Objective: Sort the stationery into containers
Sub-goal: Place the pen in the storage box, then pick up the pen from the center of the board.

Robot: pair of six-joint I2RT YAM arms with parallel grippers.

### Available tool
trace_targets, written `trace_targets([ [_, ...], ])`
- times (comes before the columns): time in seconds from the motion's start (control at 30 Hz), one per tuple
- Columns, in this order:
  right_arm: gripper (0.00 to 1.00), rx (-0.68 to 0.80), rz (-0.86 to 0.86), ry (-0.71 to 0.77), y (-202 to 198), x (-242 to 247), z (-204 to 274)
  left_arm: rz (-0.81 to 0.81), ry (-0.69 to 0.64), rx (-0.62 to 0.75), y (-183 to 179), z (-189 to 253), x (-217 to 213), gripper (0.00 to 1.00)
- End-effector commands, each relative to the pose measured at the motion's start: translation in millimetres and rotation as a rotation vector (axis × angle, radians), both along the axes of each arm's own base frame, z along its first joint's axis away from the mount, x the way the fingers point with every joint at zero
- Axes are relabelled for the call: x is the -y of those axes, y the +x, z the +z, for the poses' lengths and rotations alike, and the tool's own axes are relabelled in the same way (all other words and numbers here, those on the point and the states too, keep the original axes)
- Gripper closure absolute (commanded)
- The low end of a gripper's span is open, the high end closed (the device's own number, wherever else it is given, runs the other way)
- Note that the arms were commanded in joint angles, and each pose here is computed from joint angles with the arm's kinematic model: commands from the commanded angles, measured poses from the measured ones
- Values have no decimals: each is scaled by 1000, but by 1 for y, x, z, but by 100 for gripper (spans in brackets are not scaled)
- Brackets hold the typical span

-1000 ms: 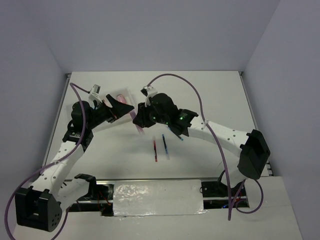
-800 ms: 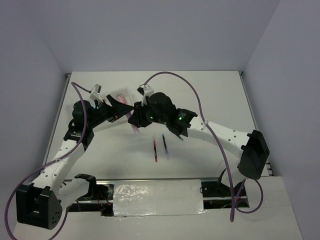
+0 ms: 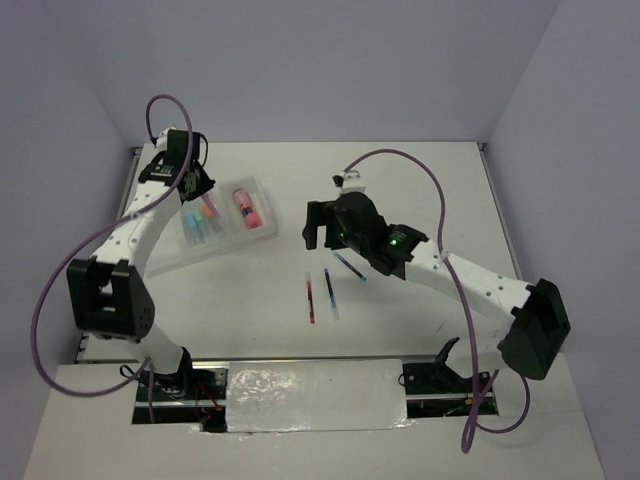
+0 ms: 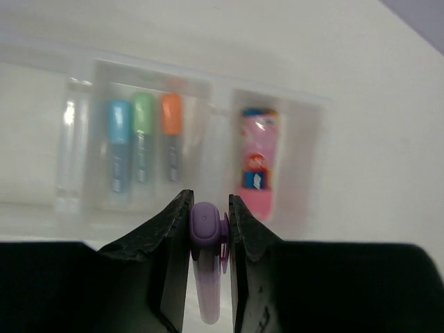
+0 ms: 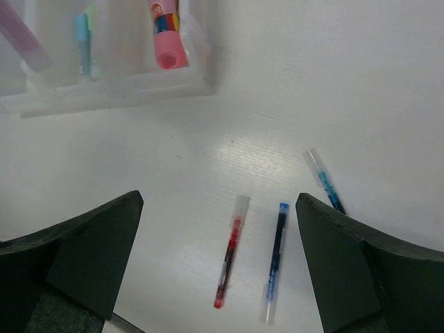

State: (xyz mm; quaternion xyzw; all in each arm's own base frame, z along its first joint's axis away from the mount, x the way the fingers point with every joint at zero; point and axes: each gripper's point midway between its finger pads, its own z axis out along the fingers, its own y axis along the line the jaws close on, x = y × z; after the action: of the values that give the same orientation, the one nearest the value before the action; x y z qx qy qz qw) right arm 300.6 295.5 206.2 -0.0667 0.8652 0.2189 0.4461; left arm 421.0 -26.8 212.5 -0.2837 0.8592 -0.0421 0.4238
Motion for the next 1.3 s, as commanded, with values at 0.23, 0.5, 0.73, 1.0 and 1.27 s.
trace_targets([
  [0.23, 0, 56, 29, 1, -45, 49, 9, 203, 254, -260, 27, -54, -72, 57],
  [0.5, 0, 118, 43, 40, -60, 65, 41, 157, 201, -225, 11, -41, -55, 1],
  [0.73, 0, 100, 20, 24, -75, 87, 40, -242, 132, -87, -60, -23, 99, 1],
  [1.0, 2, 58, 4, 33, -97, 109, 22, -522, 94, -226, -159, -115, 218, 10],
  [1.27, 4, 34, 25, 29, -108, 115, 9, -561, 119, -307, -171, -165, 250, 15],
])
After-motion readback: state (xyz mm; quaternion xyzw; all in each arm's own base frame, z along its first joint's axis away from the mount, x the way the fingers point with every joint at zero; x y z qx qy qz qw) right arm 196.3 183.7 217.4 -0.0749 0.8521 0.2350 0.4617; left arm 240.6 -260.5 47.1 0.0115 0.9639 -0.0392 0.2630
